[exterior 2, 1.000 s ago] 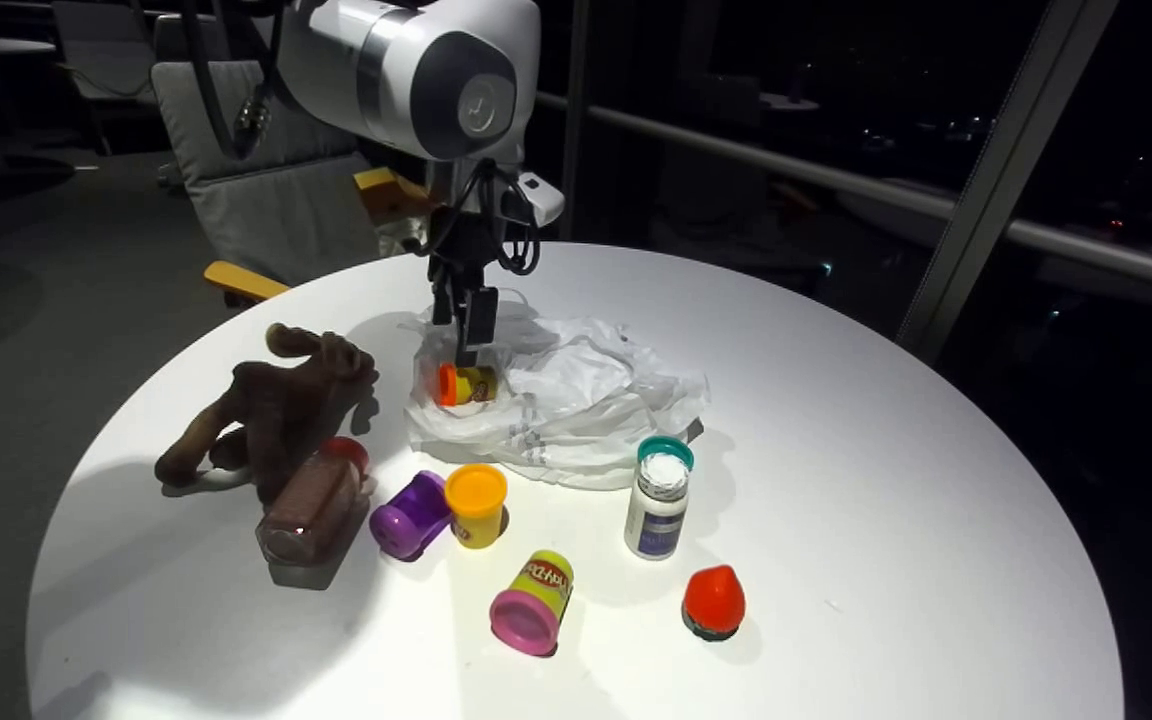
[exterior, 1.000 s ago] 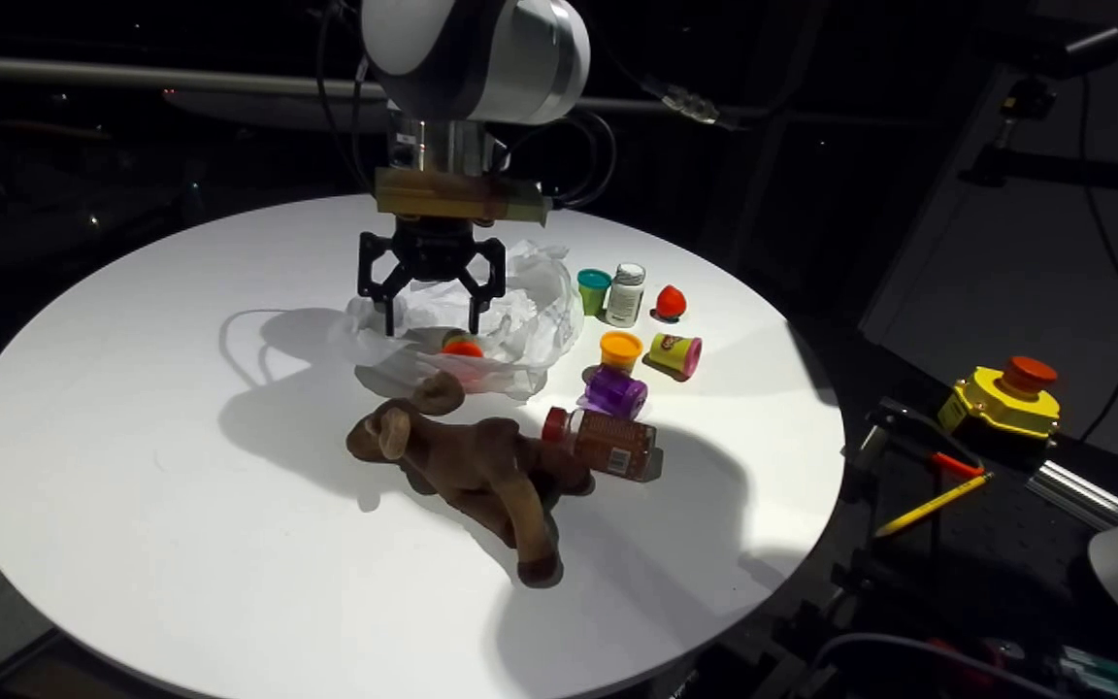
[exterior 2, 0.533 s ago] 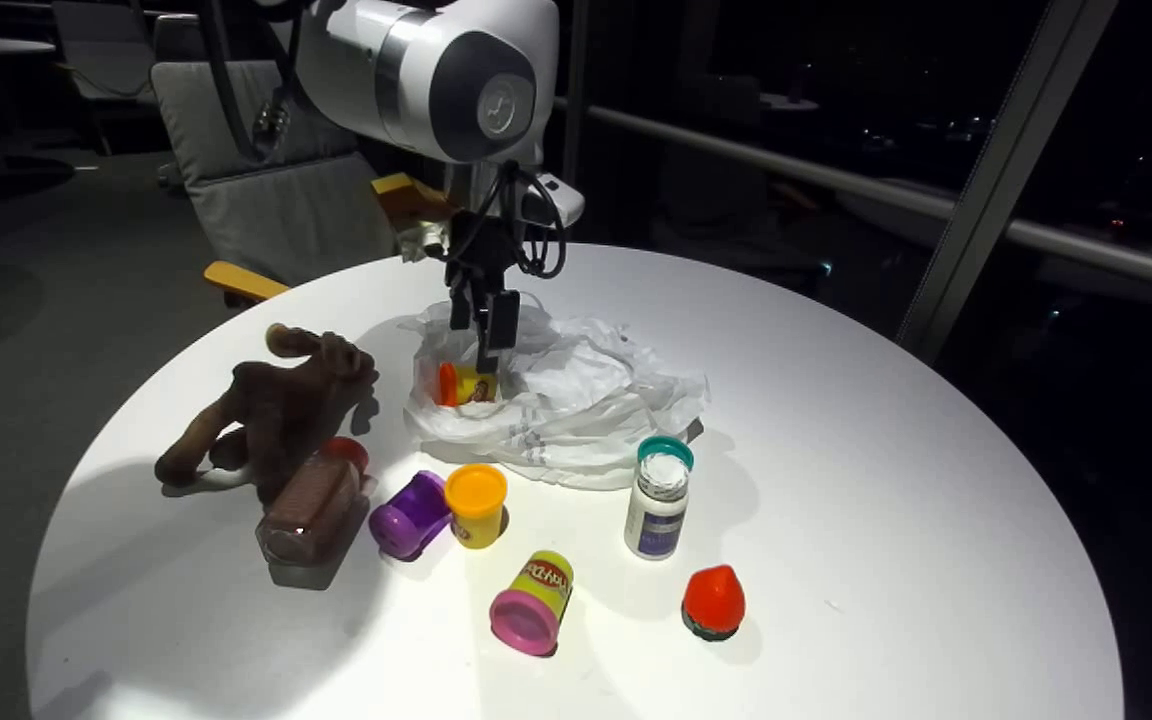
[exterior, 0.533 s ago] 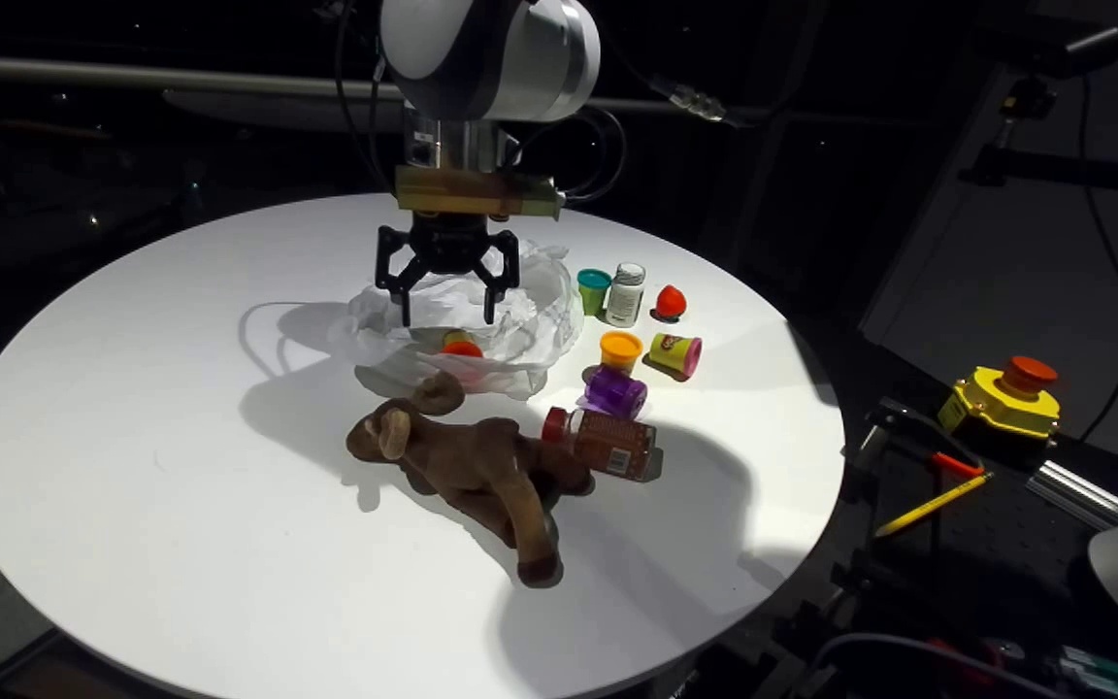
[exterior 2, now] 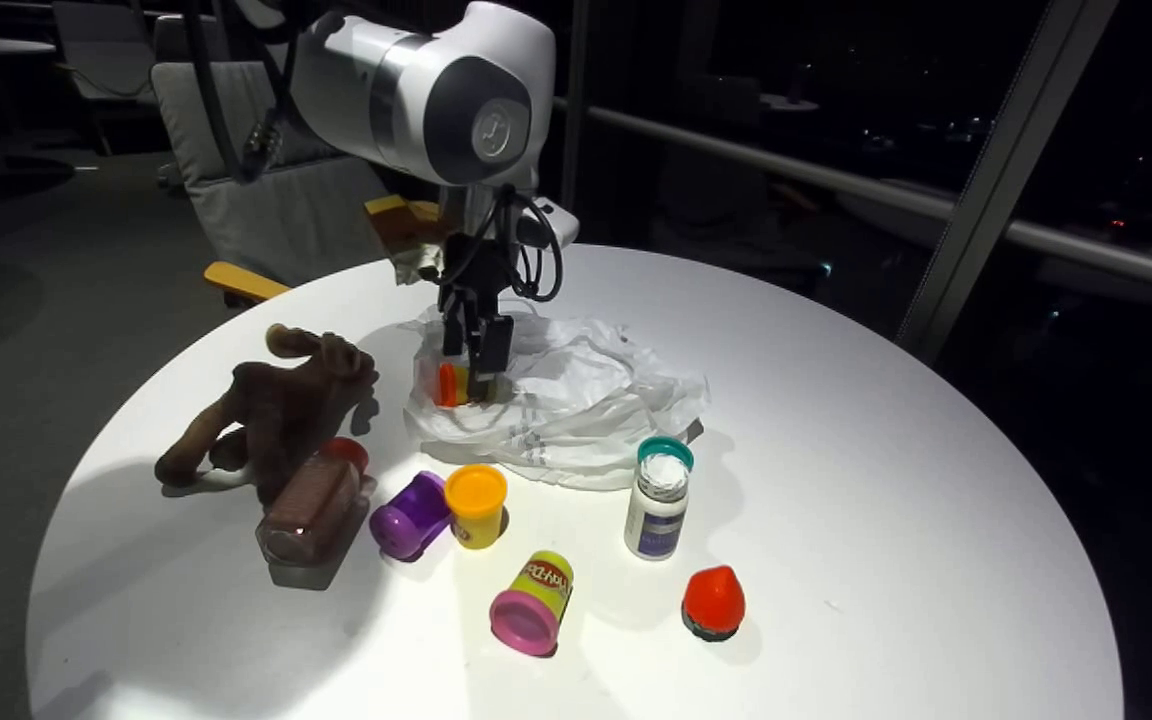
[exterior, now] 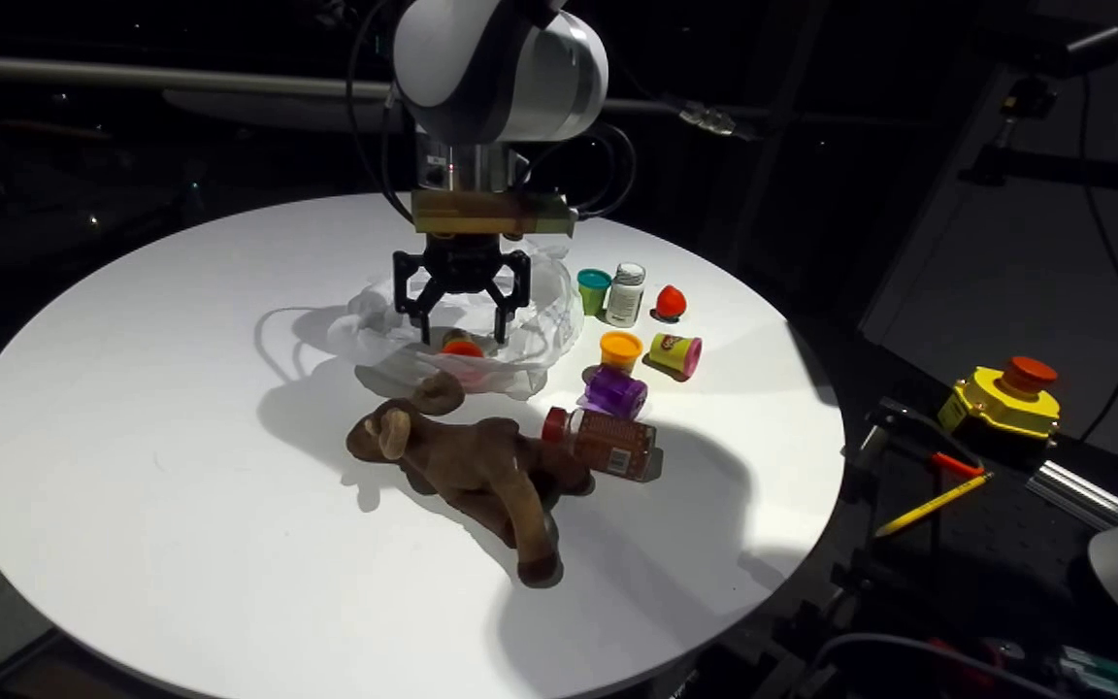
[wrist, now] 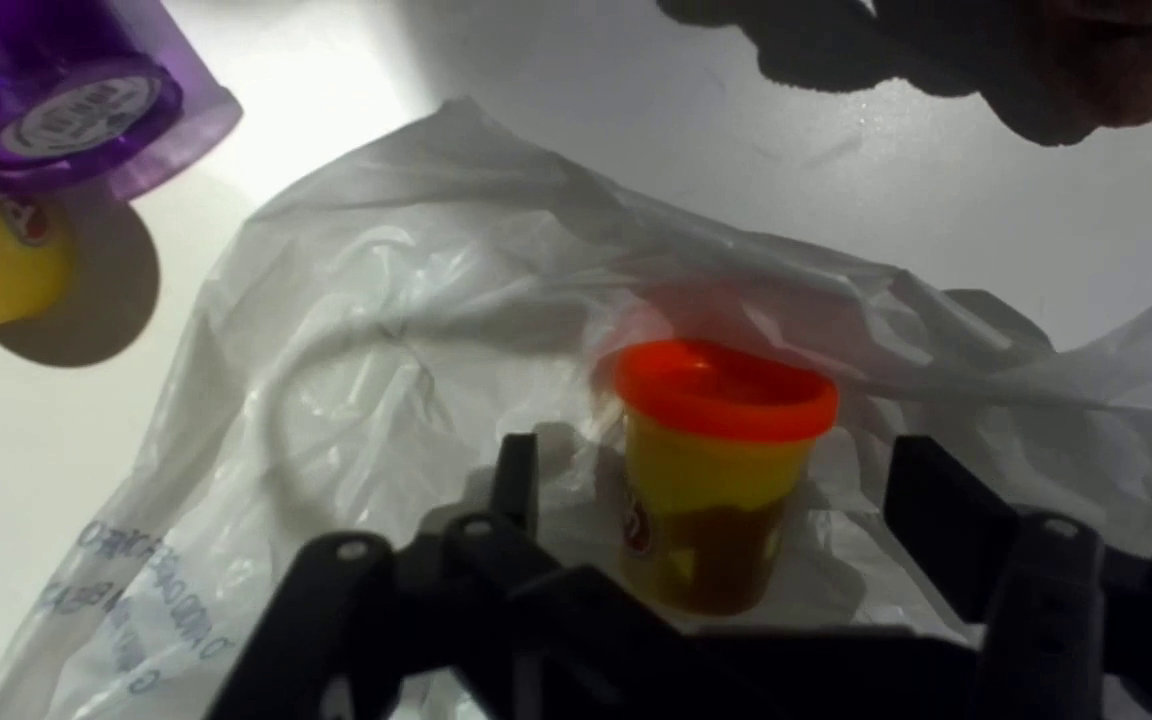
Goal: Remove the things from the plastic bag and put them on the table
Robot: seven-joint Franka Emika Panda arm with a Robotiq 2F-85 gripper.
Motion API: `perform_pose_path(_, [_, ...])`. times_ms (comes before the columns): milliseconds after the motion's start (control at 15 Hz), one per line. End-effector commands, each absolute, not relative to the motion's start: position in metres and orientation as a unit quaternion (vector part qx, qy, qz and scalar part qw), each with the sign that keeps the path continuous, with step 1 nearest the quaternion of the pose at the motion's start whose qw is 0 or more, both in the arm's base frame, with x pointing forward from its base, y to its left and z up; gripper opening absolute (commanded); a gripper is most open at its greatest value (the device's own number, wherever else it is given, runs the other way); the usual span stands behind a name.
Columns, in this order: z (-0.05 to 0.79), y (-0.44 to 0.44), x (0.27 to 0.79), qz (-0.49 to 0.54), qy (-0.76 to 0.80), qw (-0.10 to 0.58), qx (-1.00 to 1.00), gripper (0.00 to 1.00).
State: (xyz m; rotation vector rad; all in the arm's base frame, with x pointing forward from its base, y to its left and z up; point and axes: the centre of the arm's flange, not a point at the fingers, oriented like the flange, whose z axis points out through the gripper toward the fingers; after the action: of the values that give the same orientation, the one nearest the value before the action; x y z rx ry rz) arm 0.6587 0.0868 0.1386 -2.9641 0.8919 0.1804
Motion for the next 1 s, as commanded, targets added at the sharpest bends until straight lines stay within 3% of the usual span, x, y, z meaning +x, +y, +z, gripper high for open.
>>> perform_pose_path(0, [0.139,0.087,0.655,0.058,0.280,0.018,-0.958,0.56])
perform_pose_path(333, [0.135,0.091,0.656,0.062,0.278,0.014,-0.958,0.22])
perform_pose_path(933, [0.257,0.057,0.656,-0.025,0.269,0.052,-0.962,0.21])
